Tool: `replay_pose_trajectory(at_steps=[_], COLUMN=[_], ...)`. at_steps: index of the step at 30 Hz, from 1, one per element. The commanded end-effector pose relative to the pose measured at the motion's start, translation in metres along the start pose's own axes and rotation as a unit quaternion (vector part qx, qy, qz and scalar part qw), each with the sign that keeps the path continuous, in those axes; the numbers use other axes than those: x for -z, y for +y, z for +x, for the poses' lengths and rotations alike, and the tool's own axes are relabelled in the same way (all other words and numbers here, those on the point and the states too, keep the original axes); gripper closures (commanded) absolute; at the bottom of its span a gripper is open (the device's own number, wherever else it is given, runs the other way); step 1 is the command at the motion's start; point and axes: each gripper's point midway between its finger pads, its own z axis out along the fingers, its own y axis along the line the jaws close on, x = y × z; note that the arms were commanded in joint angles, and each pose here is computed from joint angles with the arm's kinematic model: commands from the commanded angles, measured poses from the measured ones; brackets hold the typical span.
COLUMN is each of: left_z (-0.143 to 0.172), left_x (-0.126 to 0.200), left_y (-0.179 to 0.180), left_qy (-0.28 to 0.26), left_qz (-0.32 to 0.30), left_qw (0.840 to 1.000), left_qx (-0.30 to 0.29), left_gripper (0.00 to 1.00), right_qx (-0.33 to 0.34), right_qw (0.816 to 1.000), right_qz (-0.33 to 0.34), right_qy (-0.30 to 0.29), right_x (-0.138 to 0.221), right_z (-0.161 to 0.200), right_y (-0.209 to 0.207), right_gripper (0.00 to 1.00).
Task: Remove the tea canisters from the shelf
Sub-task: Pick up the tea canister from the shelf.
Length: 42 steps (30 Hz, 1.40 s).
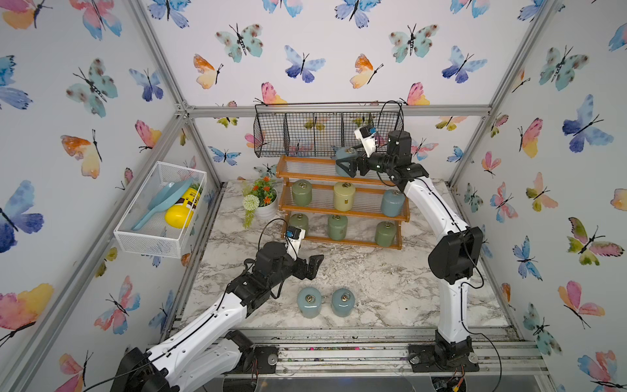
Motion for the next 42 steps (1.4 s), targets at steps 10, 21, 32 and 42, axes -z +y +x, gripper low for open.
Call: replay_pose_trajectory(at_steps=[10,21,32,42], left_z=[-0.001,-0.002,0.000,-0.003], left_x=[0.004,0.005,0.007,0.009], left_y=[0.001,0.001,0.002,0.002], left_qy=[-0.009,-0.010,-0.011,-0.008], left_qz=[-0.001,-0.001,-0.002,-0.005], left_qw=[1.000,1.000,1.000,1.000], left_qx=[0.004,0.006,0.010,-0.004], left_gripper=[0.02,0.01,0.02,0.02], right_qx=[-0.001,0.018,0.046,0.059], right_qw=[1.000,0.999,0.997,0.997], right_qz=[-0.016,-0.019,-0.024,-0.004], right_qy=[-0.021,-0.038,-0.057,-0.048], right_x=[-0.006,0.012,0.049,0.088], right_z=[-0.007,-0.030,-0.061,-0.048], right_y=[-0.001,0.014,0.045,0.070], right_gripper=[0.06,0.18,0.20,0.20])
